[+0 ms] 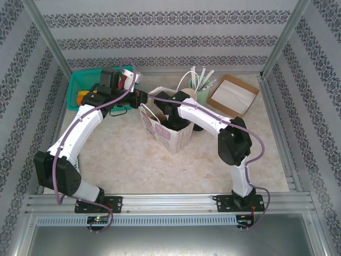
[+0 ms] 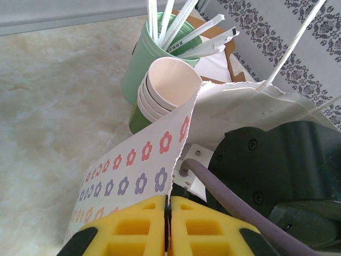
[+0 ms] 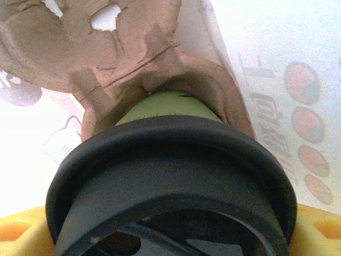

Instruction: Pack the takeout coffee

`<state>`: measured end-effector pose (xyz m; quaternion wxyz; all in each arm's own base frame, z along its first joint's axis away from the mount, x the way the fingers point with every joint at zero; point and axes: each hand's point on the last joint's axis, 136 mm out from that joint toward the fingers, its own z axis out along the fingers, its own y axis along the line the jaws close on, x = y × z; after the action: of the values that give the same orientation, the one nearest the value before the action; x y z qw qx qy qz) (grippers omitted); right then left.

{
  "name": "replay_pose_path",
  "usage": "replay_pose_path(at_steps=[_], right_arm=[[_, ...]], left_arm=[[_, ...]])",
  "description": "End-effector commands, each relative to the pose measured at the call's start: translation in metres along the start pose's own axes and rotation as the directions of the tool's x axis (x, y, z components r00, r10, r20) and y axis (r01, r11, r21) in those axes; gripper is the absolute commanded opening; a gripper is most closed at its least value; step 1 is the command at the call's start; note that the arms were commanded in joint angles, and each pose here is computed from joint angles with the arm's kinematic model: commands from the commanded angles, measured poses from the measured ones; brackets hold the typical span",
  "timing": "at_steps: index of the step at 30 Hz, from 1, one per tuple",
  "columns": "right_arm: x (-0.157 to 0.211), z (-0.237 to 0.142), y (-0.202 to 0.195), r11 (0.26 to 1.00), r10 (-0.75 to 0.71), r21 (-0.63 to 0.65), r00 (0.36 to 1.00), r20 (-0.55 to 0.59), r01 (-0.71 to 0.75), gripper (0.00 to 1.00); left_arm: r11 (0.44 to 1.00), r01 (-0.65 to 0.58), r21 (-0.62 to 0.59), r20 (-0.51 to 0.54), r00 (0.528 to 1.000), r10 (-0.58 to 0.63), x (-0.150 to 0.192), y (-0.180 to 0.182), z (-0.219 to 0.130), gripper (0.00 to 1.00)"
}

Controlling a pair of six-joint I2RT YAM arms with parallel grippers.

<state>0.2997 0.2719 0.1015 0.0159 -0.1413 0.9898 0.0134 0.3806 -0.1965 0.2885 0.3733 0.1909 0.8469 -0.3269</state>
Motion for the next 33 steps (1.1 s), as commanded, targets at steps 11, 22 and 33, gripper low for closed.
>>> replay_pose_path(at_steps=[11,22,33], right_arm=[[0.024,0.003,-0.006,1.0,0.008,0.006,0.99,-0.141,-0.007,0.8],[0.012,-0.037,-0.002,0.999,0.017,-0.028,0.999,-0.046,-0.018,0.88],[0.008,-0.07,0.0,0.998,-0.032,-0.051,0.999,0.008,0.032,0.98]], left_arm=[[0.998,-0.066,-0.001,-0.001,0.998,0.066,0.0,-0.01,0.001,0.11],[0.998,-0.069,-0.008,-0.011,0.998,0.069,0.002,-0.008,0.003,0.11],[0.996,-0.069,-0.059,-0.023,0.997,0.067,0.005,0.002,0.005,0.12]])
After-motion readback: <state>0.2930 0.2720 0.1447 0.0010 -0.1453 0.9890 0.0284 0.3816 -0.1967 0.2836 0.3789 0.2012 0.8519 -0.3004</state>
